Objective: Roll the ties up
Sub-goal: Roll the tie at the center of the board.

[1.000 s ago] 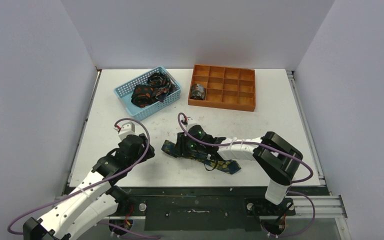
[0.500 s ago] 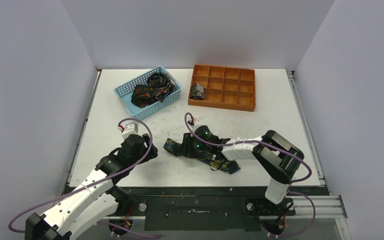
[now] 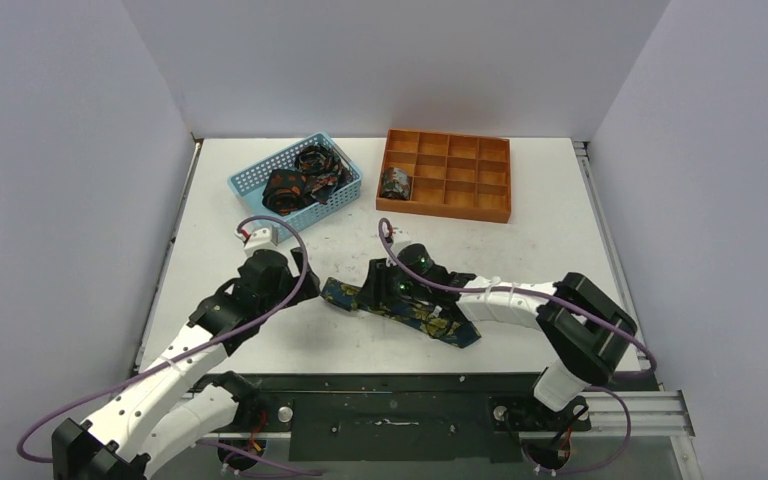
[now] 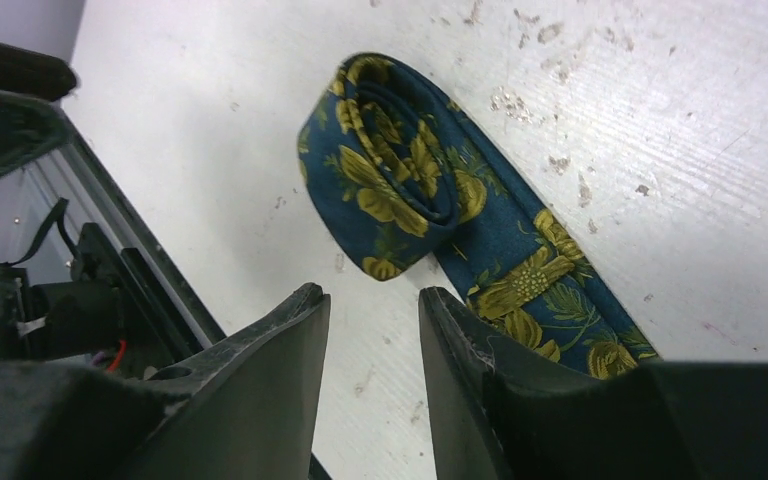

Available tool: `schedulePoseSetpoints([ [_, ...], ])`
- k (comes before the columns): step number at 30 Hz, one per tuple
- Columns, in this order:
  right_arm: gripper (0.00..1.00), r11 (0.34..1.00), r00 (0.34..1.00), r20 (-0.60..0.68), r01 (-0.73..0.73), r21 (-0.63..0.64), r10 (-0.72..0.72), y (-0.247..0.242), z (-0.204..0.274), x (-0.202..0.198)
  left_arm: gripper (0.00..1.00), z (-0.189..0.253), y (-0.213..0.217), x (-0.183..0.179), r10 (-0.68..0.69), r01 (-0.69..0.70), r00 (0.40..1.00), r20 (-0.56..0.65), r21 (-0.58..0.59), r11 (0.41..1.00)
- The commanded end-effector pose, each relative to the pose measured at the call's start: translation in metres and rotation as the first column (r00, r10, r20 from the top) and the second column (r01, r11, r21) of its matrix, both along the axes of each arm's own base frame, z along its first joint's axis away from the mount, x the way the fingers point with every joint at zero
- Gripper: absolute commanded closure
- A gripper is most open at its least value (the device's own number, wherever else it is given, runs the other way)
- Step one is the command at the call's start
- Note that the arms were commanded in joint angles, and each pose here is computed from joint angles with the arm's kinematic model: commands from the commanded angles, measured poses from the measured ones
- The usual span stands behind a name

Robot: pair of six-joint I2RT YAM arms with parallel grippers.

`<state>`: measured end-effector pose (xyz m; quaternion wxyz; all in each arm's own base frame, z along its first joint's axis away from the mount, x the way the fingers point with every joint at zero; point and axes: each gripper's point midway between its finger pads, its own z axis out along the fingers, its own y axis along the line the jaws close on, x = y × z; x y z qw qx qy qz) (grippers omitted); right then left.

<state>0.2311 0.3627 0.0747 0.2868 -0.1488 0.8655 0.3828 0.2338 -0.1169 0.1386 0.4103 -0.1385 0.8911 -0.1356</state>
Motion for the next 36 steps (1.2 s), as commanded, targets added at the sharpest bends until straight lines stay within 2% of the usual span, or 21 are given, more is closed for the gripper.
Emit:
schedulePoseSetpoints([
  [1,0.60,0.999,0.995,0.102,-0.001,0.051,-0.004,-0.003,0.044,0.007,0.20,0.018,0.003,0.012,0.023,-0.023,0.998,0.058,-0.005,1.000],
  [5,0.60,1.000,0.991,0.131,-0.005,0.014,0.003,-0.021,0.033,-0.010,0.19,0.014,0.010,0.016,0.062,-0.061,0.996,0.070,-0.012,0.998],
  [10,0.60,0.993,0.995,0.104,0.016,-0.120,-0.004,-0.055,-0.016,-0.046,0.18,0.024,0.004,0.027,0.061,-0.054,0.993,0.097,-0.073,0.996],
  [15,0.60,0.982,0.994,0.074,0.095,-0.162,-0.084,-0.086,-0.042,-0.070,0.18,0.023,0.003,0.033,0.050,-0.047,0.996,0.076,-0.046,0.998],
  [22,0.60,0.946,0.972,0.073,0.234,-0.224,-0.223,-0.120,-0.062,-0.063,0.19,0.014,0.010,0.033,0.073,-0.071,0.996,0.056,-0.036,0.997],
  [27,0.60,0.913,0.946,0.027,0.320,-0.255,-0.324,-0.145,-0.077,-0.048,0.18,0.016,0.014,0.031,0.066,-0.064,0.996,0.058,-0.028,0.998],
  [32,0.60,0.902,0.935,0.037,0.349,-0.254,-0.352,-0.153,-0.072,-0.028,0.11,0.015,0.008,0.032,0.002,0.000,0.999,0.039,-0.039,0.999],
  [36,0.60,0.905,0.936,0.039,0.348,-0.246,-0.349,-0.150,-0.070,-0.016,0.07,0.014,-0.008,0.037,-0.092,0.093,0.996,0.018,-0.098,0.991],
])
